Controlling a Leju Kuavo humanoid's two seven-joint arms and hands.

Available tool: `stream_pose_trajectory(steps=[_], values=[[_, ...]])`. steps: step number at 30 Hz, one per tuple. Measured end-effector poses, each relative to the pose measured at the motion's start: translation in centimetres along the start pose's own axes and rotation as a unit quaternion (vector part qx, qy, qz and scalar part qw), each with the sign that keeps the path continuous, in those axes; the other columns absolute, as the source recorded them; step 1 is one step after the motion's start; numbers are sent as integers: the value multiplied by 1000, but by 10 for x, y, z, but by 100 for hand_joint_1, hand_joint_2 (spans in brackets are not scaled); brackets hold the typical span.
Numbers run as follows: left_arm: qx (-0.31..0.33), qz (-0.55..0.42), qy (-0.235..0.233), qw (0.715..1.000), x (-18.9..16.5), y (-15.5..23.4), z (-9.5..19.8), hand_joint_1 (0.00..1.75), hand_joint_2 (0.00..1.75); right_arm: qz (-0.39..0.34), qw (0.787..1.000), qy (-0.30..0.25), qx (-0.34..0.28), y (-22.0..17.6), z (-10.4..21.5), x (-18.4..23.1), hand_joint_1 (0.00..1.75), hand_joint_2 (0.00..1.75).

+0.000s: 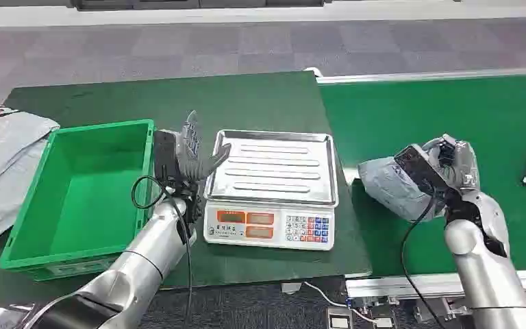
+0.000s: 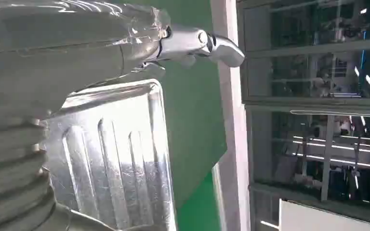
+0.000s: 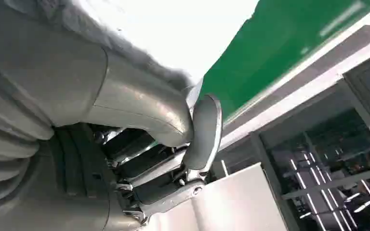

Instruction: Moved the parcel from conveyor to table for the left to box.

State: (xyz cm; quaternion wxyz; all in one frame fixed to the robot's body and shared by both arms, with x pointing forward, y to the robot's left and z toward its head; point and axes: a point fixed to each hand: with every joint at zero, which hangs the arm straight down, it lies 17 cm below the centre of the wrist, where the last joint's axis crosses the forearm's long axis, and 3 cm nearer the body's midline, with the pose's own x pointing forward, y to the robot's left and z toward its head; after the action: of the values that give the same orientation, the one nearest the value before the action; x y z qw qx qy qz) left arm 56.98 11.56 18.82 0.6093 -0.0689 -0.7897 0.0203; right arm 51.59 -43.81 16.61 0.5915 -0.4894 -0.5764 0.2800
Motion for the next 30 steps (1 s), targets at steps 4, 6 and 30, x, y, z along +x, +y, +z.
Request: stream_pose_trajectory(steps=[4, 6, 30], values=[[0, 0, 0, 1000, 0, 0, 0, 0, 175, -4, 1000, 0, -3, -2, -1, 0, 175, 175], [-1, -1, 0, 1000, 0, 0, 0, 0, 175, -24, 1000, -5, -16, -11, -5, 2, 175, 175], [-12, 14, 9, 1000, 1, -44, 3, 0, 175, -75, 981, -116, -139, -193, -147, 166, 175, 175]])
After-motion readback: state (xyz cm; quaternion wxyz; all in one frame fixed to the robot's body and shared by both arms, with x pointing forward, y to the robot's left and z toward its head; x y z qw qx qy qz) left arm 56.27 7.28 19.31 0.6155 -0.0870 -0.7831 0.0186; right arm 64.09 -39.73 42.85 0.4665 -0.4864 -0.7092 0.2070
